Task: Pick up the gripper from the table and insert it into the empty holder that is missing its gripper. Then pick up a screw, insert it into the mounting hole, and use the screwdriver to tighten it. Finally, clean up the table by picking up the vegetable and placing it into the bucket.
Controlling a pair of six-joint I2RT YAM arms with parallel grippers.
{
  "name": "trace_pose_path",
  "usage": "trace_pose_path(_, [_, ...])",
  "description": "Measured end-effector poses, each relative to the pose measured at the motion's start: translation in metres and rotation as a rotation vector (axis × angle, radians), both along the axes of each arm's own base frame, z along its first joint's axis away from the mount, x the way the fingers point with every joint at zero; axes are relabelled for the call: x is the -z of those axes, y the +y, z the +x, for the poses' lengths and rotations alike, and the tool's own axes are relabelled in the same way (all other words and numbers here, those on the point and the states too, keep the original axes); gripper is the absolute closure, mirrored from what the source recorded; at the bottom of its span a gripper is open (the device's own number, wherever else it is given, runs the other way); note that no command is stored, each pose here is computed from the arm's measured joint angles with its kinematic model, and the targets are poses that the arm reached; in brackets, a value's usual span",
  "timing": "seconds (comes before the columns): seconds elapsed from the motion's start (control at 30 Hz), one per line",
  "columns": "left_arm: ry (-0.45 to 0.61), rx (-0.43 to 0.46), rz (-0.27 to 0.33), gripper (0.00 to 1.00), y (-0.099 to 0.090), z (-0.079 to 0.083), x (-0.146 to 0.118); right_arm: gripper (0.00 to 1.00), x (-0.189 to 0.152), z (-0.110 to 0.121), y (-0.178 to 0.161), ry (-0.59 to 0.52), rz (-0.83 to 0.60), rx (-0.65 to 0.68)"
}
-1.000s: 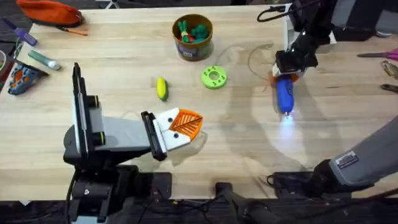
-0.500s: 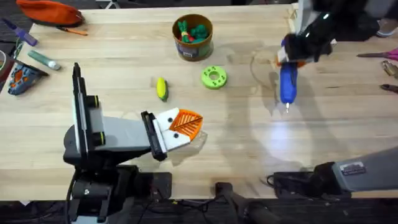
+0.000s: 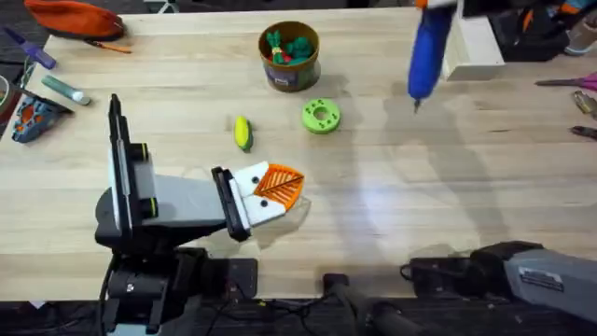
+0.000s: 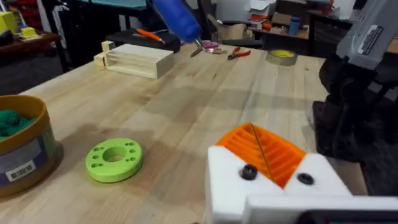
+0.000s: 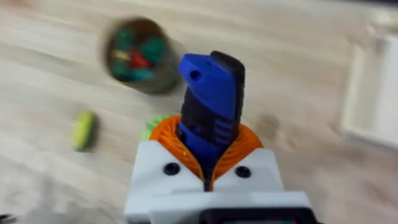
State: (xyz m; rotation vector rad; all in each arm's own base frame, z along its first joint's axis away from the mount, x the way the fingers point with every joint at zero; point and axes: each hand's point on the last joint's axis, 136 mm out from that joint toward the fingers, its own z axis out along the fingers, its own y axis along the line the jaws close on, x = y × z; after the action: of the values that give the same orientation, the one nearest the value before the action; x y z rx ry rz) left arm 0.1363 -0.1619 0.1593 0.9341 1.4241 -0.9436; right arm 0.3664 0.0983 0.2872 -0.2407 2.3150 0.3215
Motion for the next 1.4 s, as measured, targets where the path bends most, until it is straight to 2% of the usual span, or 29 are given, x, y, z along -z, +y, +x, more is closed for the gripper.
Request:
trace_pose_path(0.17, [0.000,0.000,0.000,0.988,0.000,0.000,0.000,0.979,-0.054,-0.011,0.036,-0.164,0.166,-0.178])
trace_pose_path(0.43, [0.000,0.000,0.000,0.988,0.000,0.000,0.000,0.979,-0.127,-0.044,0.090,-0.385,0.389,-0.567])
trace_pose_path(0.53, [0.000,0.000,0.000,0.988,0.000,0.000,0.000,0.979,-0.144,-0.061,0.102,-0.442,0.441,-0.709])
trace_pose_path(0.57, [0.000,0.000,0.000,0.988,0.000,0.000,0.000,0.979,-0.150,-0.079,0.111,-0.461,0.470,-0.825])
trace_pose_path(0.67, [0.000,0.000,0.000,0.988,0.000,0.000,0.000,0.979,-0.149,-0.100,0.129,-0.462,0.481,-0.940])
trace_pose_path(0.9, [0.000,0.000,0.000,0.988,0.000,0.000,0.000,0.979,-0.146,-0.116,0.150,-0.501,0.461,-1.033])
trace_pose_path(1.07, [0.000,0.000,0.000,0.988,0.000,0.000,0.000,0.979,-0.141,-0.118,0.166,-0.590,0.462,-1.091])
trace_pose_path(1.3, [0.000,0.000,0.000,0.988,0.000,0.000,0.000,0.979,-0.121,-0.106,0.175,-0.676,0.519,-1.061])
trace_pose_path(1.4, [0.000,0.000,0.000,0.988,0.000,0.000,0.000,0.979,-0.119,-0.114,0.174,-0.764,0.579,-1.083])
